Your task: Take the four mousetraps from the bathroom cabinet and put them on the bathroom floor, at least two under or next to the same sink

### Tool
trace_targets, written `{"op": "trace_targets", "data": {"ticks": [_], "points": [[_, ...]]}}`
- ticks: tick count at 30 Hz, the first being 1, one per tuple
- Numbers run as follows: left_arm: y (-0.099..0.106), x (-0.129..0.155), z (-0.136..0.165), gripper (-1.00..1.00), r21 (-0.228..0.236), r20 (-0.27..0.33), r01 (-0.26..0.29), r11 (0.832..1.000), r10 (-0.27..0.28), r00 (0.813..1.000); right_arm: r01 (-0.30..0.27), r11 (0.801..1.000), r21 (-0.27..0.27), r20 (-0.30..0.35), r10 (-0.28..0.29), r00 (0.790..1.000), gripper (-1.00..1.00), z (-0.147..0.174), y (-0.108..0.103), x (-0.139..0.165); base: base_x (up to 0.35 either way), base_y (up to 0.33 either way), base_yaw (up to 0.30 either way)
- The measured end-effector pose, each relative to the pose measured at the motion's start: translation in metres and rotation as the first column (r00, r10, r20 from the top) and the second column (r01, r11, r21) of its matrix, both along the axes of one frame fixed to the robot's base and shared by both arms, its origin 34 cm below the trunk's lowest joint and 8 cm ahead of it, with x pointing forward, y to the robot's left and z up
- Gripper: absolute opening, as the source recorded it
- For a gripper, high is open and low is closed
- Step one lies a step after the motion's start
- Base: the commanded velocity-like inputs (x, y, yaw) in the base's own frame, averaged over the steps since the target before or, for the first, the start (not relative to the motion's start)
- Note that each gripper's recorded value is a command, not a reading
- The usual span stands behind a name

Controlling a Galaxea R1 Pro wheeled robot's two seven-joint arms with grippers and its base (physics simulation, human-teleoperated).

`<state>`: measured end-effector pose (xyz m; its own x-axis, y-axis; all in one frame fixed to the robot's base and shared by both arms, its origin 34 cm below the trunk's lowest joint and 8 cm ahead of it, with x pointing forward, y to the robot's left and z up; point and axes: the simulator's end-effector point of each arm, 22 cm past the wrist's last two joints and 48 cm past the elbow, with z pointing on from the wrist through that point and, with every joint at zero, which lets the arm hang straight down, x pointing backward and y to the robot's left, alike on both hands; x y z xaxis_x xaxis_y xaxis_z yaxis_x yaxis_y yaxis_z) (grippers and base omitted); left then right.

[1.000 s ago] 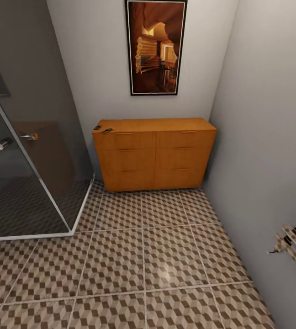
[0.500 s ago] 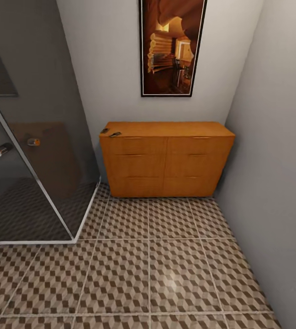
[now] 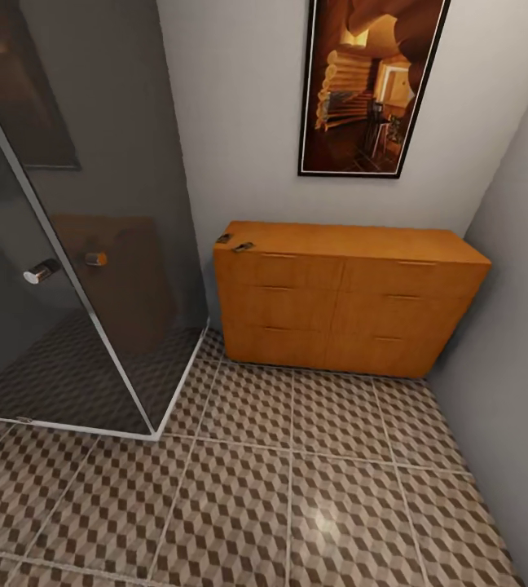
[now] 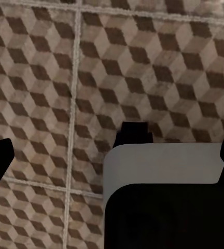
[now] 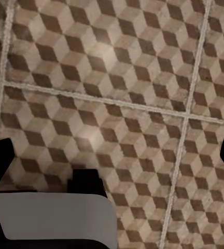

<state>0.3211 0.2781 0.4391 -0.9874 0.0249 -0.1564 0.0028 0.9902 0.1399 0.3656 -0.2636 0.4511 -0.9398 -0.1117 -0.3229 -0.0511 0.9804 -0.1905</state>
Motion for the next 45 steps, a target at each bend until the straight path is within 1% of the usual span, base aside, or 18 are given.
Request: {"op": "trace_targets", "data": {"ticks": [8,26,45], "points": [[0.0,0.0,0.0,1.0,0.0,0.0,0.0,1.0,0.0,1.0,0.001,1.0,-0.002,-0.002,-0.001,1.0,1.0,0.0,-0.001,0.0,0.315,0.0,0.085],[-0.002,0.0,0.0,1.0,-0.005,0.0,0.002,1.0,-0.002,1.0,0.002,1.0,-0.022,-0.005,-0.002,1.0,1.0,0.0,-0.016,-0.001,0.33,0.0,0.005],[-0.002,0.0,0.0,1.0,-0.005,0.0,0.004,1.0,-0.004,1.0,0.001,1.0,-0.024,-0.003,-0.001,1.0,1.0,0.0,-0.017,-0.001,0.333,0.0,0.0]]}}
